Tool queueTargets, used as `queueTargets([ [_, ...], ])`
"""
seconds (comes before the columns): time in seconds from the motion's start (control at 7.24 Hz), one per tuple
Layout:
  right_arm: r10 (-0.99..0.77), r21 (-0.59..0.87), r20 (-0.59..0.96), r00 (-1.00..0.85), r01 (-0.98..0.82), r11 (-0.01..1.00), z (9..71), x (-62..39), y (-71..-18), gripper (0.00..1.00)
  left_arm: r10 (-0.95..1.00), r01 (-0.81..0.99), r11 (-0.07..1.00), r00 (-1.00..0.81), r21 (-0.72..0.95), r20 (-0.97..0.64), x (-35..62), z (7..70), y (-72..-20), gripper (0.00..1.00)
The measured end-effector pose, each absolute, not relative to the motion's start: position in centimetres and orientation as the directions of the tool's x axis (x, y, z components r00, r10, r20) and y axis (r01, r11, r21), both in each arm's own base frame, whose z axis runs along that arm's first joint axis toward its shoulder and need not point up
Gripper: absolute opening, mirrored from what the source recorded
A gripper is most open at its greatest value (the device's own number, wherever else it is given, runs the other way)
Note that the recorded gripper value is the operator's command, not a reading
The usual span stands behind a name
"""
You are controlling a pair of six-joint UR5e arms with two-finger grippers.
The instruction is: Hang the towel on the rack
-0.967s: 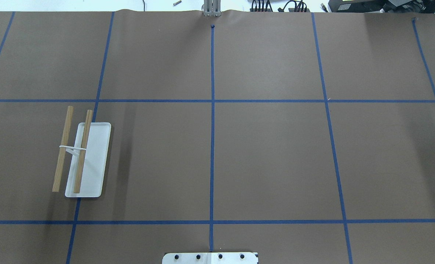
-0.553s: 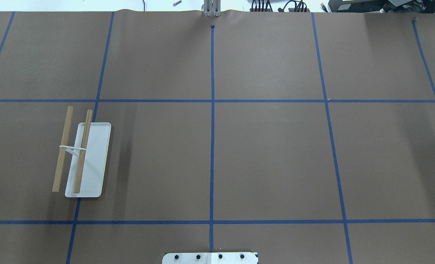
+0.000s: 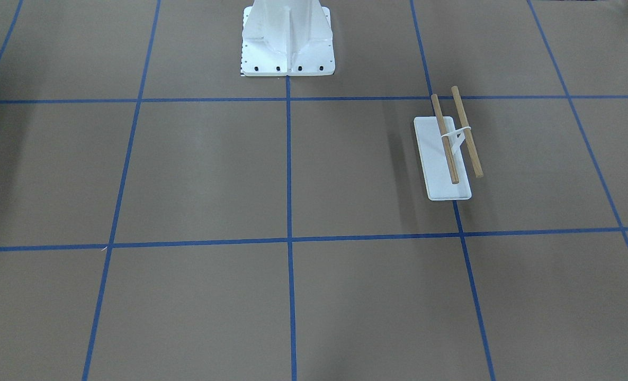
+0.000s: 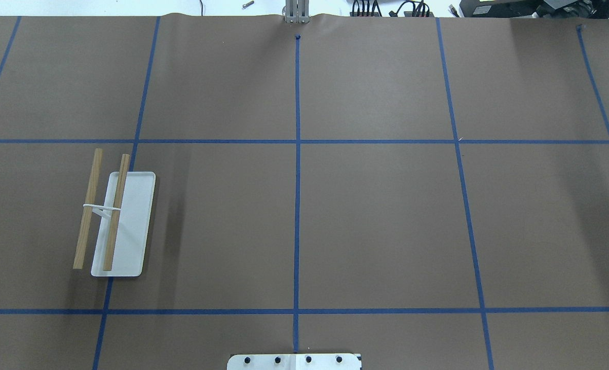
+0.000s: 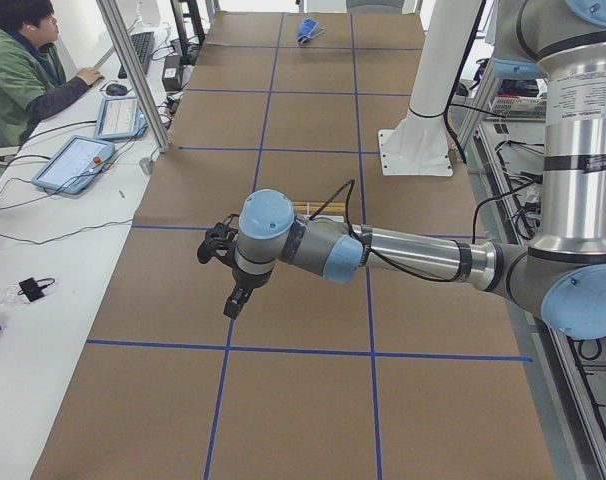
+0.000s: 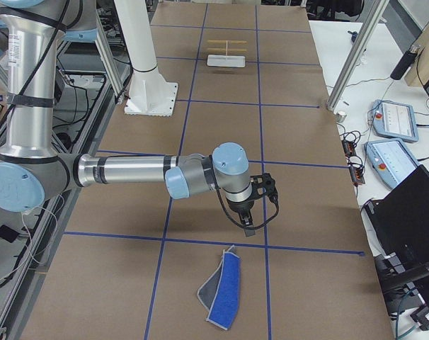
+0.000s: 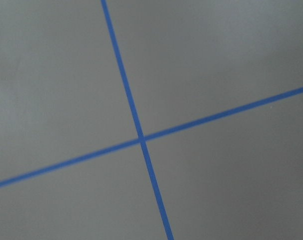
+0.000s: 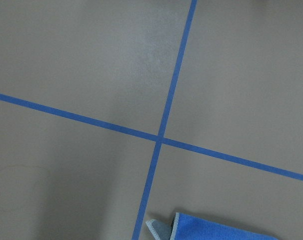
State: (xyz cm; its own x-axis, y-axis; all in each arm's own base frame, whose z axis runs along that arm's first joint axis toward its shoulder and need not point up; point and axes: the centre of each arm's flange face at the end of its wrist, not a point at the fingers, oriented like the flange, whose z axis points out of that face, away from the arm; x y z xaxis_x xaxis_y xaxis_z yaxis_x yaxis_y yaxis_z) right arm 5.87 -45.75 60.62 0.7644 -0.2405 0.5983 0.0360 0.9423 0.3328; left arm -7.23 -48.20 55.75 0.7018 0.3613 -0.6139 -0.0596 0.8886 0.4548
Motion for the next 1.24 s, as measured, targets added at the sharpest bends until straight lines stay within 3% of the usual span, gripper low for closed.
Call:
queueTargets([
  [0.83,-0.346,0.327,0.597,0.723,0.174,0.929,71.9,-0.6,-44.7,1.0,0.402,-0.056,0.854,0.702,0.518,-0.587,-7.3,55.4,-47.9,0.98],
  [1.24,-0.409,0.347,0.514,0.754,0.253,0.903,73.7,-3.9,-45.0,1.0,0.403,-0.056,0.853,0.702,0.519,-0.587,-7.3,55.3,-47.9,0.98],
])
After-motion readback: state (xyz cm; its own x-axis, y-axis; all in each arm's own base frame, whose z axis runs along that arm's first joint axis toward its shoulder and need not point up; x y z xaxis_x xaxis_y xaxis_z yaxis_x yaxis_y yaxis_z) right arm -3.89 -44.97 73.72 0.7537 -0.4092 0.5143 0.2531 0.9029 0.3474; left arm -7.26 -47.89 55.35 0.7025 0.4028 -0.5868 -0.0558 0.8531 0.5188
